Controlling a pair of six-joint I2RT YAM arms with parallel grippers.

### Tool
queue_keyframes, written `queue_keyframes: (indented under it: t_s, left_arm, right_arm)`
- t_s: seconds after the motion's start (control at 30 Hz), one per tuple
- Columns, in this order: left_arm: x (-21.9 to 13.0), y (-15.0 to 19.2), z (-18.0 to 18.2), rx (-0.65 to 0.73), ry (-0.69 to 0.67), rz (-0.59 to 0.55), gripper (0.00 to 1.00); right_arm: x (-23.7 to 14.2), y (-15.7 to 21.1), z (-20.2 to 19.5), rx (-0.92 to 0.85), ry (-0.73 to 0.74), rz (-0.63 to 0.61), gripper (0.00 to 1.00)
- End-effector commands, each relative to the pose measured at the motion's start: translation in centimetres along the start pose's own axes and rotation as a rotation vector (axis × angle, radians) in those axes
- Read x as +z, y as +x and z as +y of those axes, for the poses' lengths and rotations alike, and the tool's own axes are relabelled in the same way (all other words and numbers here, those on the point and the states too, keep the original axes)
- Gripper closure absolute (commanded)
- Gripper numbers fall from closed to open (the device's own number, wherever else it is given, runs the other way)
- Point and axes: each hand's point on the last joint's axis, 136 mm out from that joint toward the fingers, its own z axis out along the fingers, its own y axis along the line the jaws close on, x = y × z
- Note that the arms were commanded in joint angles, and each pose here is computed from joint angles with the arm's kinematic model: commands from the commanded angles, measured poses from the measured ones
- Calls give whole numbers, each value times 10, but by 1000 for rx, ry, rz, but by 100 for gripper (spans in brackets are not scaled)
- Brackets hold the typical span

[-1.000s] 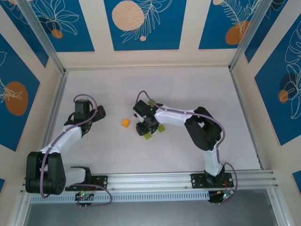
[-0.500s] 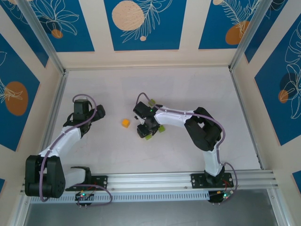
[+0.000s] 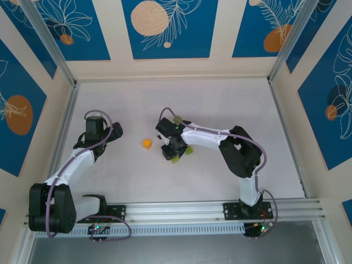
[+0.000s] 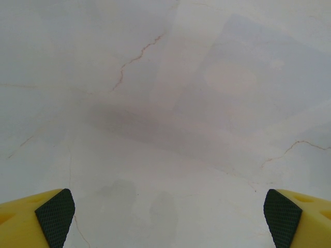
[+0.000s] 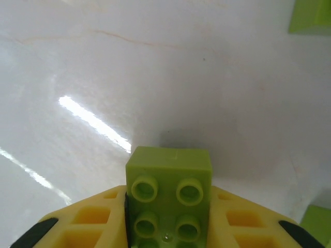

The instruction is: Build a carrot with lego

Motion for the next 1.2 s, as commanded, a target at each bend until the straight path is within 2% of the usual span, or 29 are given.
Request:
queue_keyframes:
  t_s: [0.0,0.2,0.4,0.63,1.17]
  left_arm:
    - [-2,6,1,-13,3,17,3]
    - [-2,8,4,-13,-7,18,3]
    - [-3,8,6,-9,-26,24,3]
    - [4,14,27,-51,-122,66,4]
    - [7,15,27,-61,-101,66,3]
  right_arm:
    - [-37,-30,18,-94,-52,-60,69]
    - [-37,-74,29,-243,-84,-45,69]
    - [-28,-99,38,-315,-135,-37,69]
    - [-22,-113,50,-400,-191,-69,68]
    - [-9,-118,60,-466,-228,-47,68]
